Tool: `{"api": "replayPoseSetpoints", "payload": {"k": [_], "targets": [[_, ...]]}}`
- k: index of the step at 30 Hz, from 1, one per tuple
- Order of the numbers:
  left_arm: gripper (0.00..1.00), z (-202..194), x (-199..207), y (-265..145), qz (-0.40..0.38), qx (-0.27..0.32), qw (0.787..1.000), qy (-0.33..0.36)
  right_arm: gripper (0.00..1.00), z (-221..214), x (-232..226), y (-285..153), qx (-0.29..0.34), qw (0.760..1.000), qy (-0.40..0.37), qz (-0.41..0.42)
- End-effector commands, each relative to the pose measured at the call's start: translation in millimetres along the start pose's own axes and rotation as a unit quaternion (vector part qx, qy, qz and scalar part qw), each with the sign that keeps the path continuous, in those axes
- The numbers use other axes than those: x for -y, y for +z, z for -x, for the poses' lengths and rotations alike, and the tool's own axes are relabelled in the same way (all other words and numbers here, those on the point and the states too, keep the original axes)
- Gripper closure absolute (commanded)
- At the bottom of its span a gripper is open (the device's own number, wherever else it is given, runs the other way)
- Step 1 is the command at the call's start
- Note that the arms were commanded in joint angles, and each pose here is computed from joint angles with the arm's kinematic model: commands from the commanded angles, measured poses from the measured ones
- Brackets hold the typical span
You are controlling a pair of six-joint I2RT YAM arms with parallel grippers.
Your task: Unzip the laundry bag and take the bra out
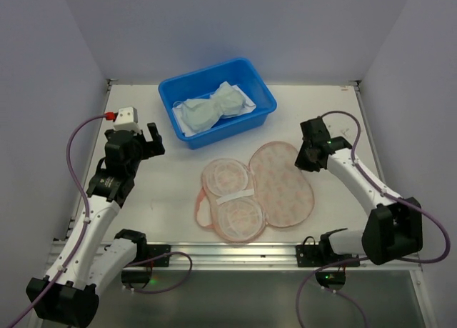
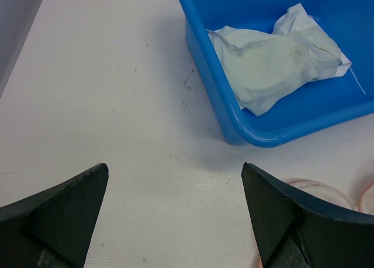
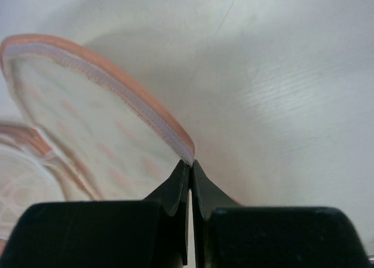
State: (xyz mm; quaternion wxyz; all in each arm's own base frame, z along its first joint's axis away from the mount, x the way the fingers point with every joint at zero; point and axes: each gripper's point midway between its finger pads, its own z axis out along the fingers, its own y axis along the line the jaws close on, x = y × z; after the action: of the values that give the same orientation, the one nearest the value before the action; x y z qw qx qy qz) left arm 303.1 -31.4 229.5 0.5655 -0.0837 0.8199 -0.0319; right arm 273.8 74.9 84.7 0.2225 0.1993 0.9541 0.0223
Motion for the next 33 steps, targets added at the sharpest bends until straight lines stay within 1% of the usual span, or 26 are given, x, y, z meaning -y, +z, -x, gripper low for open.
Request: {"api": "replayPoseSetpoints", "payload": {"k": [1,3,6,7,8,11,14,15,17,18,20,22,25,28,30,31,33], "targets": [[0.00,9.9,-1.7,1.6,0.001,0.023,1.000,0.004,1.00,47.2,17.9,-44.3,0.088,0.995,-0.012,-0.048],[0.00,9.7,-2.4,2.0,0.002,0.022,1.000,0.006,1.00,51.2,18.9,-55.5,0.084,0.995,-0.026,-0.052],[0.00,9.0,-2.4,2.6,0.003,0.021,1.000,0.006,1.00,60.0,7.4,-69.4,0.082,0.995,-0.041,-0.030],[0.00,8.6,-2.2,2.6,0.002,0.020,1.000,0.006,1.00,64.5,1.0,-75.1,0.085,0.995,-0.042,-0.017],[0.00,8.2,-2.3,2.5,0.002,0.019,1.000,0.007,1.00,57.9,-8.2,-75.2,0.065,0.997,-0.047,0.006],[0.00,8.4,-3.4,1.6,0.004,0.021,1.000,0.006,1.00,49.3,-30.1,-79.0,0.050,0.995,-0.063,0.052],[0.00,8.4,-3.0,1.8,0.003,0.022,1.000,0.005,1.00,28.4,-56.8,-79.6,0.022,0.991,-0.085,0.100],[0.00,8.2,-2.4,1.9,0.002,0.021,1.000,0.005,1.00,18.5,-67.0,-77.0,0.004,0.989,-0.093,0.114],[0.00,7.1,-2.3,2.5,0.002,0.018,1.000,0.006,1.00,0.8,-85.9,-74.4,-0.016,0.984,-0.116,0.133],[0.00,7.0,-2.1,2.5,0.001,0.018,1.000,0.007,1.00,-9.1,-95.2,-70.3,-0.036,0.982,-0.120,0.142],[0.00,6.2,-0.3,2.6,-0.004,0.017,1.000,0.007,1.00,-23.3,-114.0,-69.6,-0.051,0.976,-0.131,0.166],[0.00,5.5,-0.2,2.6,-0.005,0.017,1.000,0.007,1.00,-35.5,-130.0,-69.0,-0.072,0.971,-0.130,0.189],[0.00,5.5,-0.2,2.7,-0.005,0.016,1.000,0.007,1.00,-48.9,-154.3,-67.5,-0.089,0.962,-0.128,0.223],[0.00,4.4,-0.1,2.8,-0.005,0.014,1.000,0.007,1.00,-62.7,-164.3,-58.2,-0.112,0.959,-0.119,0.233],[0.00,4.8,-0.3,2.9,-0.005,0.015,1.000,0.007,1.00,-74.1,-177.9,-52.2,-0.131,0.952,-0.110,0.255],[0.00,4.4,0.0,3.2,-0.005,0.014,1.000,0.007,0.99,-80.4,-185.2,-50.0,-0.135,0.947,-0.113,0.269],[0.00,4.8,1.1,3.0,-0.008,0.014,1.000,0.007,0.96,-93.8,-191.2,-41.8,-0.157,0.942,-0.115,0.272]]}}
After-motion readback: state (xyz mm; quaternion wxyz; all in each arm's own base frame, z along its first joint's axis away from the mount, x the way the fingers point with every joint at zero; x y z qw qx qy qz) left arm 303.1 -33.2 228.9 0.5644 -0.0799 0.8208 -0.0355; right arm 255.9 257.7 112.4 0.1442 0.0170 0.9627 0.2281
